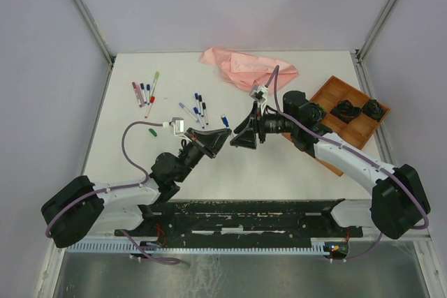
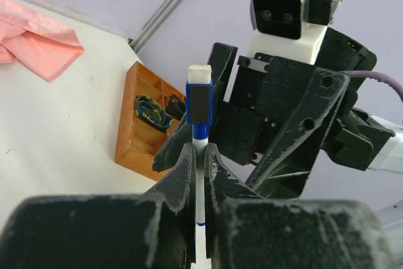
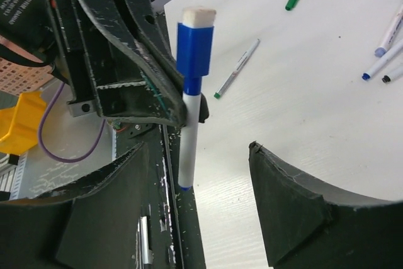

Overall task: Open the pen caps
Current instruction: Pick up the pen from the center of the board.

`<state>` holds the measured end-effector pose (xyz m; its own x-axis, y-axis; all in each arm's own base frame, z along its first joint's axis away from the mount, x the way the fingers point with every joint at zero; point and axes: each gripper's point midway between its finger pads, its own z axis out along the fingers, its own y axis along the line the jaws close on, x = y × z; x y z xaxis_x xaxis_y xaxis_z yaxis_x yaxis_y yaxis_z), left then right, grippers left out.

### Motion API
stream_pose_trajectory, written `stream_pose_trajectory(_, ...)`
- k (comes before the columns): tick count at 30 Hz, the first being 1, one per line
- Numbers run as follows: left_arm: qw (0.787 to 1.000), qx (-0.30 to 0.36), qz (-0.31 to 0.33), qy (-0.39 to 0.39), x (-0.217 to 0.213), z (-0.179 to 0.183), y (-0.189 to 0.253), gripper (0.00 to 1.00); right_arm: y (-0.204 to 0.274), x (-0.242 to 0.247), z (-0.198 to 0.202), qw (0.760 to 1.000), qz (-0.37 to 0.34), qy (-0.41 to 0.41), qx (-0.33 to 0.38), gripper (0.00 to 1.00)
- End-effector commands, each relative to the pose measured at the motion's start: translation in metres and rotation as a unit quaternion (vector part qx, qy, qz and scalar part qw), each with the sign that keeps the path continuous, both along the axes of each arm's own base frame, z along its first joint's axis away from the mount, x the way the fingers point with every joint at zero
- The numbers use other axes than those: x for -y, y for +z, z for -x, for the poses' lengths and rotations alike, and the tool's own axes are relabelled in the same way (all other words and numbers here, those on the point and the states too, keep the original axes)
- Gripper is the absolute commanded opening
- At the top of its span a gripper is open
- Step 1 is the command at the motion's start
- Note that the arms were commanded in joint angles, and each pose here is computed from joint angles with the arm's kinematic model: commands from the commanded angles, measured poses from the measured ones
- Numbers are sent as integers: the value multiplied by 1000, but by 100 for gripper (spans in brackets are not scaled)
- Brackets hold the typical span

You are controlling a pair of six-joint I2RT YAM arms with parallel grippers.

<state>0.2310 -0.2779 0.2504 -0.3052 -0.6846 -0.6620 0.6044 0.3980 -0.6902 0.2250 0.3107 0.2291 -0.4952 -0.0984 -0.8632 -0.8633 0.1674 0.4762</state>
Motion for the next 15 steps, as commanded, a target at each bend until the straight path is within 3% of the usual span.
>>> stream_pose_trajectory(1, 997, 32, 71, 0, 3, 2, 44, 3, 0, -4, -7, 999, 12, -12, 29, 69)
stream_pose_trajectory(9, 997, 26, 73, -5, 7, 2, 41, 3, 2, -11, 3, 999, 16, 11, 36, 42)
stream_pose_trajectory(15, 997, 20, 68, -7, 9, 3, 35, 3, 7, -11, 4, 999, 14, 11, 30, 5)
